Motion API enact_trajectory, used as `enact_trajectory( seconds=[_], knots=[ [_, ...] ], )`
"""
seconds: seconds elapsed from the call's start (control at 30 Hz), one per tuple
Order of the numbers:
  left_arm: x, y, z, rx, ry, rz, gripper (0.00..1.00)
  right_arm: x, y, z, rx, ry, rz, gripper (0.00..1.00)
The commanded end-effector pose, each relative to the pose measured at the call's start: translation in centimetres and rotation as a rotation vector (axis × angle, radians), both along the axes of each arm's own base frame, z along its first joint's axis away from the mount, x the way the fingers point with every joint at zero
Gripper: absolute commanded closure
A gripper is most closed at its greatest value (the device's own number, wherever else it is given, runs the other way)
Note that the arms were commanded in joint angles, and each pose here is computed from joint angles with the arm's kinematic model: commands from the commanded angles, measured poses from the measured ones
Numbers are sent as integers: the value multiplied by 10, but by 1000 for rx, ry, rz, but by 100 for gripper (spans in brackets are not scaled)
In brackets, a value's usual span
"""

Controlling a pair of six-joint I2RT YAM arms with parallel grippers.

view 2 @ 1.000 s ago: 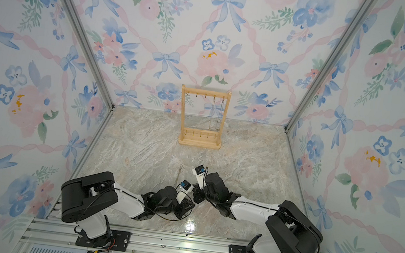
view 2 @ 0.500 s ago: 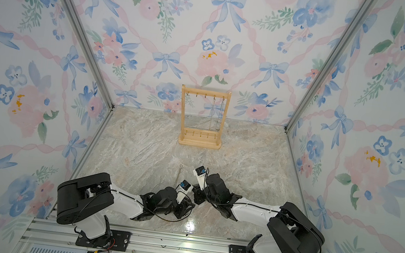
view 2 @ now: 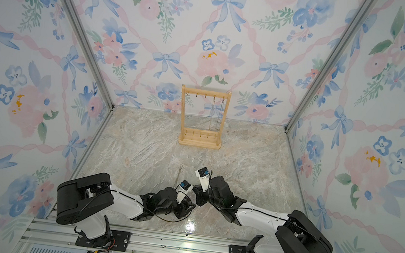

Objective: Take the necklace off the jewelry display stand
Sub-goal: Place the necklace at the center of the board.

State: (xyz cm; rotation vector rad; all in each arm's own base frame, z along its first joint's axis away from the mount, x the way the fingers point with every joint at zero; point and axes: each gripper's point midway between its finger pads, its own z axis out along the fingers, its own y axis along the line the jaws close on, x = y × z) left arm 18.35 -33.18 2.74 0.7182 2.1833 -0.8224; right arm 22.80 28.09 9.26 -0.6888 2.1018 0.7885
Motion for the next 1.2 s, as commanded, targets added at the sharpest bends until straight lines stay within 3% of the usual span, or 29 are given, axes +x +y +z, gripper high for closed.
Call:
enact_trajectory(
  seconds=[0.0,0.7,1.17],
  knots=[
    [-9,21,-28,118,35,3,49,-2,-2,9,27,-19,4,100],
    [-10,23,-29,129,25,-2,29,-23,-3,45,102,-144,71,100],
    [-15,15,-3,61,-11,-28,28,-18,1,33,61,-107,59,100]
  ],
)
